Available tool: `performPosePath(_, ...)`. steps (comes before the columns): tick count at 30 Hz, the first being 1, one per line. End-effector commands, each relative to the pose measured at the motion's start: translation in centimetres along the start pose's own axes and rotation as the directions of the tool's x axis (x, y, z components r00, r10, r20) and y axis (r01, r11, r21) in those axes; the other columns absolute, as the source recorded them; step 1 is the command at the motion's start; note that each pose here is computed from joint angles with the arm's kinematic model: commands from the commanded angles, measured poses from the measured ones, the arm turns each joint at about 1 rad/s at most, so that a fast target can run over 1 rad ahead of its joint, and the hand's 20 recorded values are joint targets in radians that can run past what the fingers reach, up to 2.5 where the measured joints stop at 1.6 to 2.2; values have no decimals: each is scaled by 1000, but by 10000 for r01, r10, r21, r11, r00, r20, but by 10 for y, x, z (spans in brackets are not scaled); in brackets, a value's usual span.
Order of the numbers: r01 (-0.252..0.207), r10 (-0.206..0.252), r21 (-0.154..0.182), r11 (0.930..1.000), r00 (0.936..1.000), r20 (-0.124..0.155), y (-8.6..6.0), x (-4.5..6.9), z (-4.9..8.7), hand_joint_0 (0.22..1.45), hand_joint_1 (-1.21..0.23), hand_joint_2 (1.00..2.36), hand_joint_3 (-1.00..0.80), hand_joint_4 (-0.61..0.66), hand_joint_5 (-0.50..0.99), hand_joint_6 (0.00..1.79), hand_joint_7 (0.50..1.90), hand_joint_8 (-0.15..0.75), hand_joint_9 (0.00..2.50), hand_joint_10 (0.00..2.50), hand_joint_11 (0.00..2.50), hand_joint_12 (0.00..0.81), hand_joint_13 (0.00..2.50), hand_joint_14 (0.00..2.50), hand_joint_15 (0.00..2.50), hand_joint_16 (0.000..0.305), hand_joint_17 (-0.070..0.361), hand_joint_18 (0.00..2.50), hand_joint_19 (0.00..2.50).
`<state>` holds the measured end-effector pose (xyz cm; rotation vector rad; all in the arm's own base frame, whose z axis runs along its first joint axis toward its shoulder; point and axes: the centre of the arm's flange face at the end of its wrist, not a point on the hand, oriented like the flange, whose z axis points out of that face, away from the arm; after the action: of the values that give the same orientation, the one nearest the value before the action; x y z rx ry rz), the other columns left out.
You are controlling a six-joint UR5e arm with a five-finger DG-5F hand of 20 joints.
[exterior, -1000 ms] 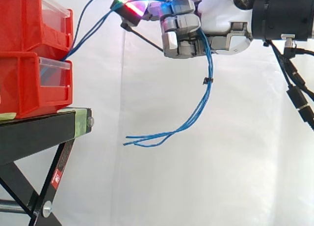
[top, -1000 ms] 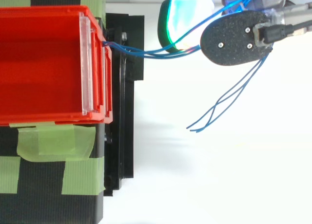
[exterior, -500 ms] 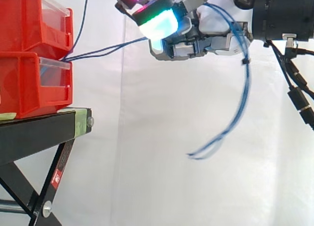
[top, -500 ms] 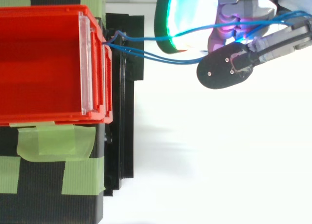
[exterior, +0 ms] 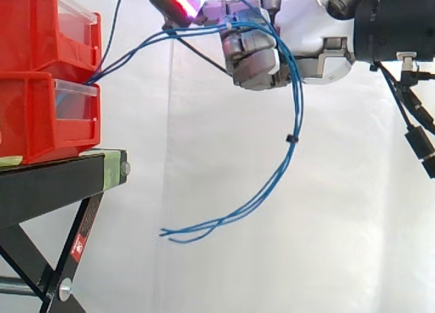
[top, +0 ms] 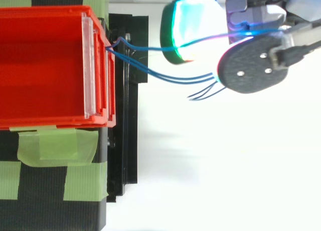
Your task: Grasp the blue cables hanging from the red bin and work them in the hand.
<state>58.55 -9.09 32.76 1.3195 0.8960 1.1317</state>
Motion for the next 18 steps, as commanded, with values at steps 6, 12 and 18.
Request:
performPosePath(6,788,-787,530,9955,9969,-35,-5,-1,-6,789,-731,1006,-860,204,309,184,1370,434,439,2500,2500,487,496,2500,1556,53,119,1267,1454)
performPosePath(12,1145,-1144,542,9919,9934,-54,-5,0,-6,797,-723,1005,-868,211,322,227,1356,440,499,2500,2500,489,550,2500,1592,52,118,1323,1449)
performPosePath(18,1160,-1157,542,9918,9933,-70,-5,1,-6,845,-756,1007,-835,215,316,229,1363,437,501,2500,2500,490,552,2500,1638,51,115,1327,1485)
